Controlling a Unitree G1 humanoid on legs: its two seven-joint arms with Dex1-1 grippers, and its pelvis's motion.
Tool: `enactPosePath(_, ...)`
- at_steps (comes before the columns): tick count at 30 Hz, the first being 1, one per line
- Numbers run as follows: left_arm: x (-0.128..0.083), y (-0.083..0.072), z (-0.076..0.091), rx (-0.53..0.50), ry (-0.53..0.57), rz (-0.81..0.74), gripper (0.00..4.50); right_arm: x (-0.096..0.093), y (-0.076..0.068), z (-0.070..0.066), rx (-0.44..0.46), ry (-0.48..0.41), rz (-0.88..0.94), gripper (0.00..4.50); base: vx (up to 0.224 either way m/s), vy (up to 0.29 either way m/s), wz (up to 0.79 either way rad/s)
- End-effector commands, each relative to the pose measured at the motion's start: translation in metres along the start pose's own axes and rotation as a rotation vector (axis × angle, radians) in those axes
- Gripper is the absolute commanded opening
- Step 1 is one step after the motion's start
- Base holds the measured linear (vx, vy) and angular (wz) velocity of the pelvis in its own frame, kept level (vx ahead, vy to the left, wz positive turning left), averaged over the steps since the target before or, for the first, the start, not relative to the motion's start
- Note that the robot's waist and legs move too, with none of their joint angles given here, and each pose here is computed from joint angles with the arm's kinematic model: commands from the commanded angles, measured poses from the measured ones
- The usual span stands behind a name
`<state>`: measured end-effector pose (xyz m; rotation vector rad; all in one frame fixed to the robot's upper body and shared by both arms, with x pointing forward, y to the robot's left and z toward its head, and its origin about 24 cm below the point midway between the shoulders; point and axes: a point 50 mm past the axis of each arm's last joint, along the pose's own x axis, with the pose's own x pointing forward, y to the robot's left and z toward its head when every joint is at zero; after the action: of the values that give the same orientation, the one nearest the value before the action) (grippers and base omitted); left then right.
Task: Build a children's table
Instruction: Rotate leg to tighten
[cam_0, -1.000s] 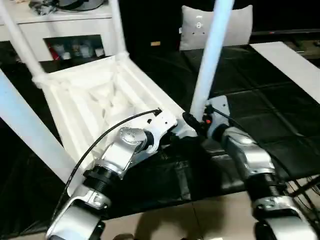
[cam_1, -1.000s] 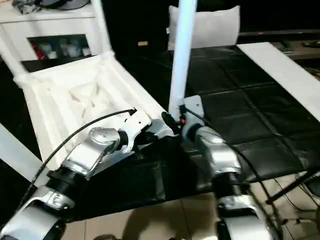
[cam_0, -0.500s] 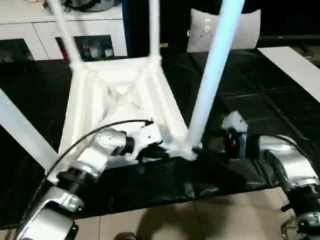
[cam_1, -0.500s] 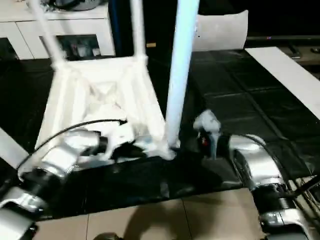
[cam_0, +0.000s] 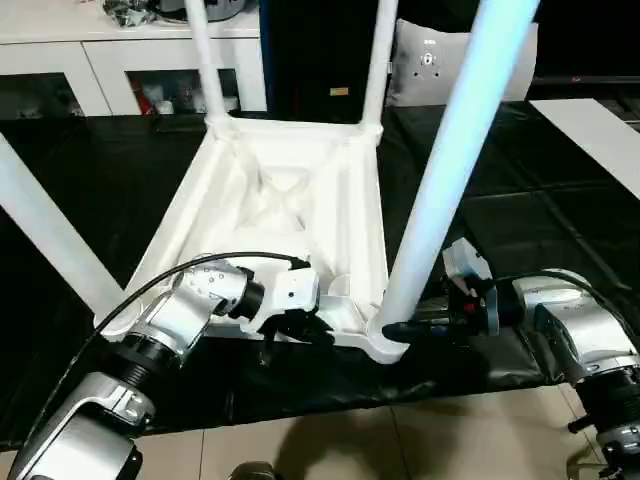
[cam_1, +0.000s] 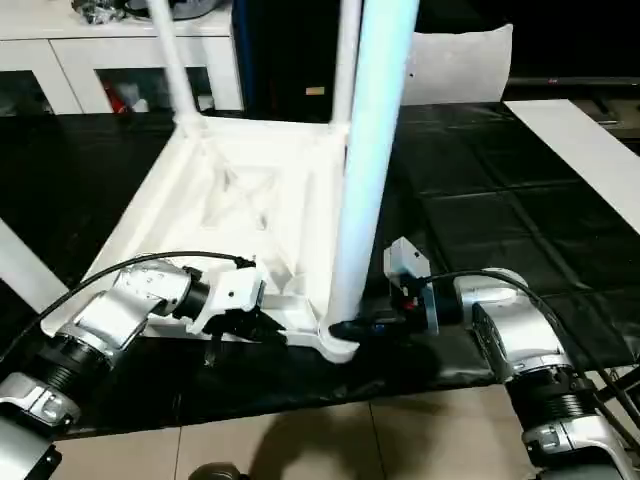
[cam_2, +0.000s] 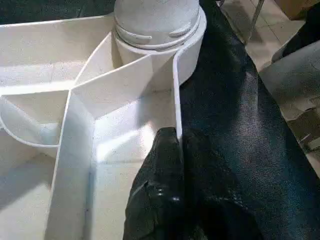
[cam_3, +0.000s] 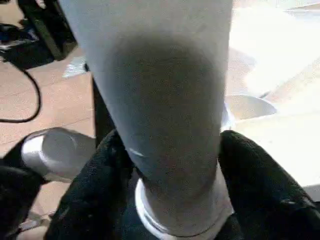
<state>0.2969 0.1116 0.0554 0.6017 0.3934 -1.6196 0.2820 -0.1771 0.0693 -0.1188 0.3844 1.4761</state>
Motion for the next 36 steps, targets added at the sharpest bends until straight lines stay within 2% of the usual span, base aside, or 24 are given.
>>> enactPosePath(1,0.006,-0.004,0.003,0.042,0.021,-0.073,0.0,-0.002,0.002,0.003,-0.003,0.005,0.032,2.47,0.0,0.0,0.0)
enactPosePath(5,0.006,-0.004,0.002,0.037,0.019,-0.079,0.0,-0.002,0.004,0.002,0.018,0.002,0.052,2.13,0.0,0.0,0.0)
enactPosePath(9,0.006,-0.004,0.003,0.011,0.001,-0.073,0.0,0.001,0.005,0.002,0.048,-0.032,0.048,2.02,0.0,0.0,0.0)
enactPosePath(14,0.009,0.002,0.007,-0.076,-0.039,0.005,0.0,0.011,-0.001,0.005,0.09,-0.082,-0.075,2.01,0.0,0.0,0.0)
enactPosePath(17,0.014,0.012,0.015,-0.163,-0.057,0.118,0.0,0.024,-0.021,0.008,0.148,-0.113,-0.311,2.0,0.0,0.0,0.0)
enactPosePath(20,0.019,0.021,0.021,-0.217,-0.079,0.223,0.0,0.032,-0.035,0.007,0.202,-0.097,-0.501,2.0,-0.018,0.004,-0.04)
enactPosePath(22,0.029,0.029,0.026,-0.281,-0.094,0.35,0.0,0.039,-0.048,0.007,0.267,-0.085,-0.706,1.99,0.0,0.0,0.0)
enactPosePath(25,0.04,0.035,0.032,-0.358,-0.116,0.457,0.0,0.049,-0.054,0.008,0.338,-0.105,-0.838,1.99,0.0,0.0,0.0)
enactPosePath(28,0.046,0.035,0.036,-0.366,-0.116,0.491,0.0,0.056,-0.054,0.011,0.338,-0.148,-0.852,1.99,0.0,0.0,0.0)
enactPosePath(30,0.049,0.034,0.038,-0.351,-0.116,0.487,0.0,0.06,-0.053,0.013,0.303,-0.172,-0.839,2.67,0.0,0.0,0.0)
enactPosePath(34,0.044,0.032,0.035,-0.321,-0.108,0.476,0.0,0.057,-0.05,0.012,0.279,-0.192,-0.811,2.72,0.0,0.0,0.0)
enactPosePath(36,0.04,0.031,0.032,-0.298,-0.102,0.463,0.0,0.05,-0.048,0.011,0.248,-0.191,-0.78,3.06,0.0,0.0,0.0)
